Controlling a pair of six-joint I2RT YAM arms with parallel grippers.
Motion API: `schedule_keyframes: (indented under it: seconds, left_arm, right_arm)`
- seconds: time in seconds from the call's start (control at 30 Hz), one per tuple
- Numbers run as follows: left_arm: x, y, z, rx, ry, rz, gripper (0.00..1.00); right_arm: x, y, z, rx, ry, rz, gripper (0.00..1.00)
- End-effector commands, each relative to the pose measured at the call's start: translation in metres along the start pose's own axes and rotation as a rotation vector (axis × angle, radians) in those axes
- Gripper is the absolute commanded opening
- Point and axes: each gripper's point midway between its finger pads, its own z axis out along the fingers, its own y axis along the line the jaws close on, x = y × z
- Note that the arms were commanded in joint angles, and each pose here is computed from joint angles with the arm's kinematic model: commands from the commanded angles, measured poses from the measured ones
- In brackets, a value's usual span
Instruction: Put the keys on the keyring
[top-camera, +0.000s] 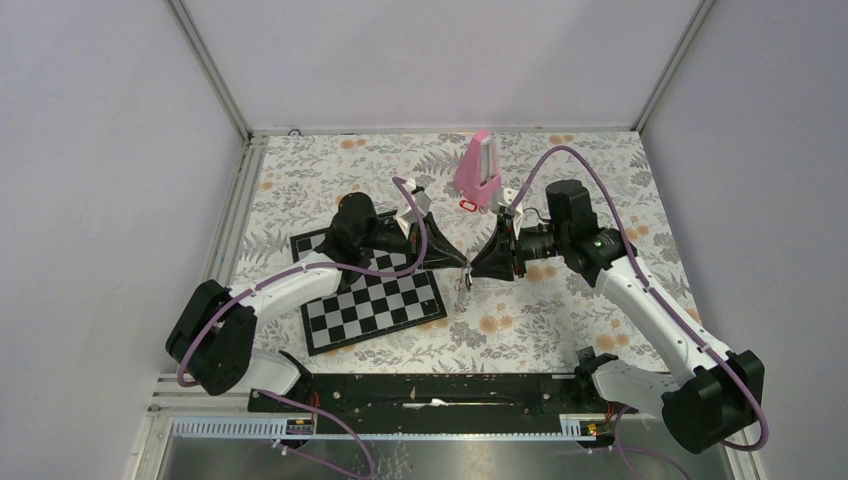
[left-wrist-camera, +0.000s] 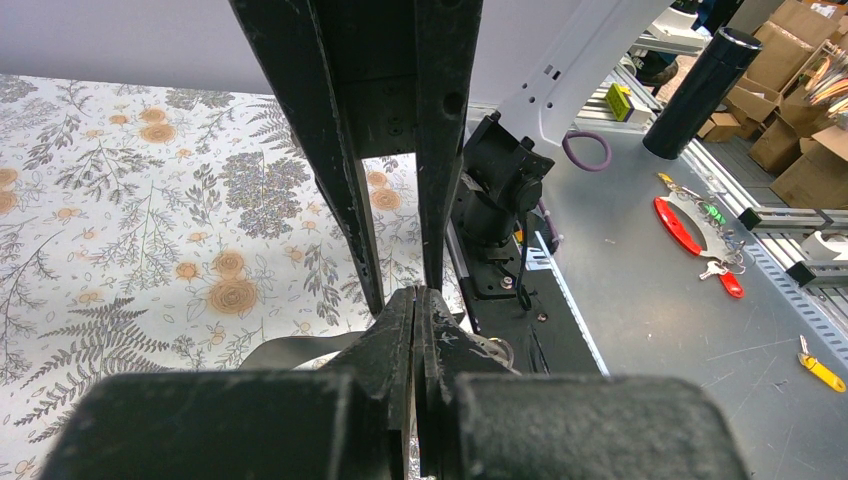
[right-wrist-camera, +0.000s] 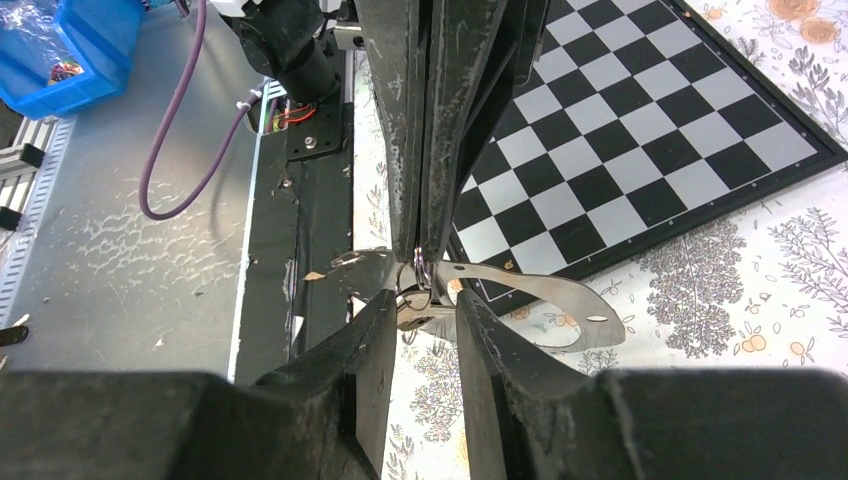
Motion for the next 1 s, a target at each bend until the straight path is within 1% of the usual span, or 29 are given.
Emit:
schedule_keyframes:
  seconds: [0.0,0.07,0.33,0.5,0.7,0.97]
  left_arm:
    - [-0.0253,-0.0034,-0.0004,0.003,-0.056,0.100,0.00]
    - [-0.0256,-0.0027,0.0000,0.001,-0.061,0.094,0.00]
    - [-0.0254,-0.0004,0.0007,-0.007,-0.069,0.080,0.00]
    - [-0.0240,0.0010,0.0010,-0.010,-0.068,0.076,0.00]
    - [-0.0218,0.0023,0.0009,-0.013,-0.066,0.074,0.00]
    - [-0.0202,0.0054,0.0013,-0.023,-0.066,0.071,0.00]
  right_arm:
    - [-0.0229,0.0052,-0.0039,-0.025,-0.041,-0.055,0.36]
    - [-0.0242,0.0035,-0.0029,-0.026,-0.043,-0.050,0.36]
    - [-0.0240,0.0017,0.0011,-0.043,-0.047,-0.035,0.27]
    - [-0.0262,0.0018,0.0015,-0.044,-0.051,-0.036,0.17]
    - [-0.0282,0.0028,0.0011,-0.046,-0.056,-0.037,0.17]
    - [-0.0286,0.0048,0.0001,-0.046,-0.058,-0.038,0.25]
